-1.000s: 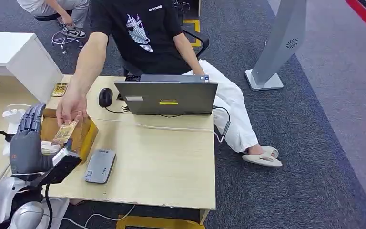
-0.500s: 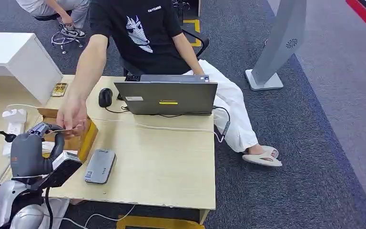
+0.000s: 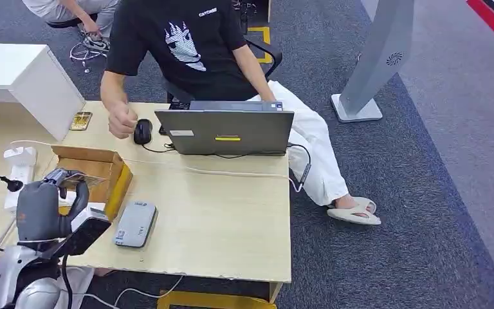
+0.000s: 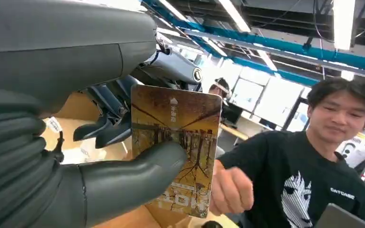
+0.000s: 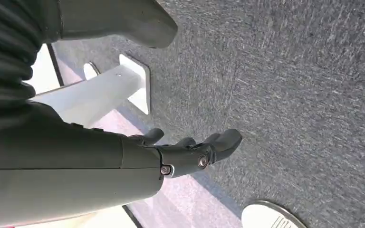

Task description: Pass the card to the sensor for recognition and then transmit it.

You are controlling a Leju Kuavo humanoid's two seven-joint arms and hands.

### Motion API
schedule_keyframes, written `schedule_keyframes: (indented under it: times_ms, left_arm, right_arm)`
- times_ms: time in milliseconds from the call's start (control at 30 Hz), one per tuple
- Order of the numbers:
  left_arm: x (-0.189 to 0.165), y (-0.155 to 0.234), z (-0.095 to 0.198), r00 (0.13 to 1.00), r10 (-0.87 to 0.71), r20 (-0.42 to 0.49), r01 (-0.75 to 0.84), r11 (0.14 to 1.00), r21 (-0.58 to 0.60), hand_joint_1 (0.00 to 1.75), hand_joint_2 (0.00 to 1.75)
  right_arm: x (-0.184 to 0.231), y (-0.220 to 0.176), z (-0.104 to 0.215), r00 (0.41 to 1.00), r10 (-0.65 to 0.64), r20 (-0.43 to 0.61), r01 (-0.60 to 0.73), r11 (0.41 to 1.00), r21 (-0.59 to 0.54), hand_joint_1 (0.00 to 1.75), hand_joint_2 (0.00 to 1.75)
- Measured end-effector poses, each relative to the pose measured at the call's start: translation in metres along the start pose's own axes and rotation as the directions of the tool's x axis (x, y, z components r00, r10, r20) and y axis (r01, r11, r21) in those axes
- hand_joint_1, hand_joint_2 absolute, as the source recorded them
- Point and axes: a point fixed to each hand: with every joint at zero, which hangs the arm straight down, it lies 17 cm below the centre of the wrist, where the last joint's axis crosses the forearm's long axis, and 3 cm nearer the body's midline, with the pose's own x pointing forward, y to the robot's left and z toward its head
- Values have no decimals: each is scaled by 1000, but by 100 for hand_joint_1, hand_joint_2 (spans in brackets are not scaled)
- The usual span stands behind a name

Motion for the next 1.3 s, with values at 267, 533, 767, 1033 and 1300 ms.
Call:
schedule_keyframes:
  times_ms: [267,533,767,1033,1300]
  left_arm:
    - [5,-11,26,999,35,-16,-36,997,-72,175,175]
    - [-21,-2,66,997,-20,-75,15,998,-60,175,175]
    - [-51,-2,81,983,-159,-89,153,986,-67,175,175]
    - [-93,1,105,921,-377,-94,364,922,-129,175,175]
    - [-122,2,123,859,-502,-100,479,857,-189,175,175]
  right_arm:
    - [0,8,1,1000,-3,-6,4,999,37,0,175]
    - [6,13,2,1000,6,2,-6,998,58,0,175]
    - [8,16,3,999,28,15,-29,997,65,0,175]
    - [13,27,3,999,43,28,-44,996,74,0,175]
    - [17,32,2,998,39,38,-42,997,69,0,175]
